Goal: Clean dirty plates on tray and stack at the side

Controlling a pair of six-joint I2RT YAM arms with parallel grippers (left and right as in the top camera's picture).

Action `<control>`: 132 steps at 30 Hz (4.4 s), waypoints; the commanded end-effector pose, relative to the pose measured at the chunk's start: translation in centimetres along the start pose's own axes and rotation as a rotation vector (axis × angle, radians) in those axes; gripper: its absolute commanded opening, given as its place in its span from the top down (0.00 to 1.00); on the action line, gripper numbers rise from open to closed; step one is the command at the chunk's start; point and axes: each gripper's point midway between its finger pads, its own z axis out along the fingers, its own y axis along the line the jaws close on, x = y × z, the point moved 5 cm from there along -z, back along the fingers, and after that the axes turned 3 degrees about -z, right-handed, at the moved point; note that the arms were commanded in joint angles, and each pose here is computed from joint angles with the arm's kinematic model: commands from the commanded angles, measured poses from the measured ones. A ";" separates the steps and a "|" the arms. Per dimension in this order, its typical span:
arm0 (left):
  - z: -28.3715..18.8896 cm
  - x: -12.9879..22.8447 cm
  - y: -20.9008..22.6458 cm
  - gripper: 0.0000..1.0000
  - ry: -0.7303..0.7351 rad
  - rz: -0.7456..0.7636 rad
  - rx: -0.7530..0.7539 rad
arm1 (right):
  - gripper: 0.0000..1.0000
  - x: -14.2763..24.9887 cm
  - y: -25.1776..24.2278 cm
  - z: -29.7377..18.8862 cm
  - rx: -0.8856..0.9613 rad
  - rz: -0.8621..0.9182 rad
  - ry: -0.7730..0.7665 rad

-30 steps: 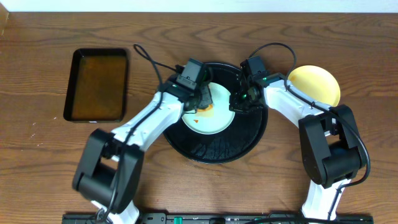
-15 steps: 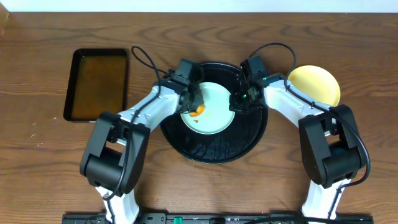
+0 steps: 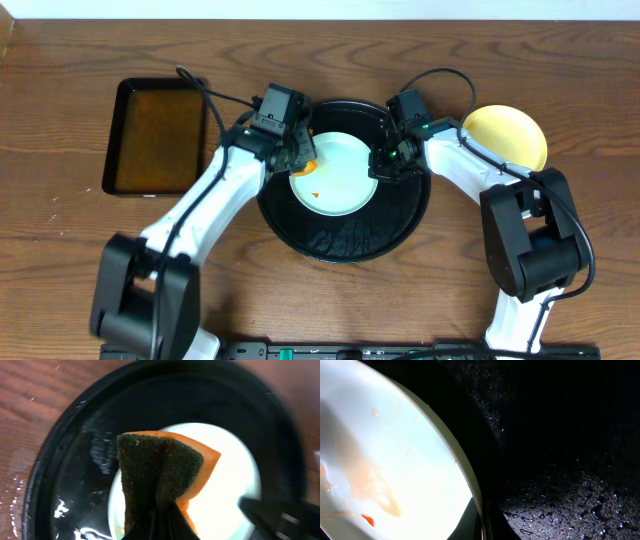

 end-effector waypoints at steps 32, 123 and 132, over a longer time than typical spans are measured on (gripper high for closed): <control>9.3 7.5 1.1 0.93 0.217 0.028 -0.201 | 0.99 0.3 -2.1 1.5 0.089 0.030 0.020; -6.2 -13.1 20.9 0.21 -0.401 -0.212 -0.430 | 0.99 -1.4 0.8 -5.8 0.038 -0.111 -0.161; -6.2 -13.0 20.9 0.20 -0.394 -0.212 -0.432 | 0.99 -0.8 1.9 -14.5 0.175 -0.213 -0.377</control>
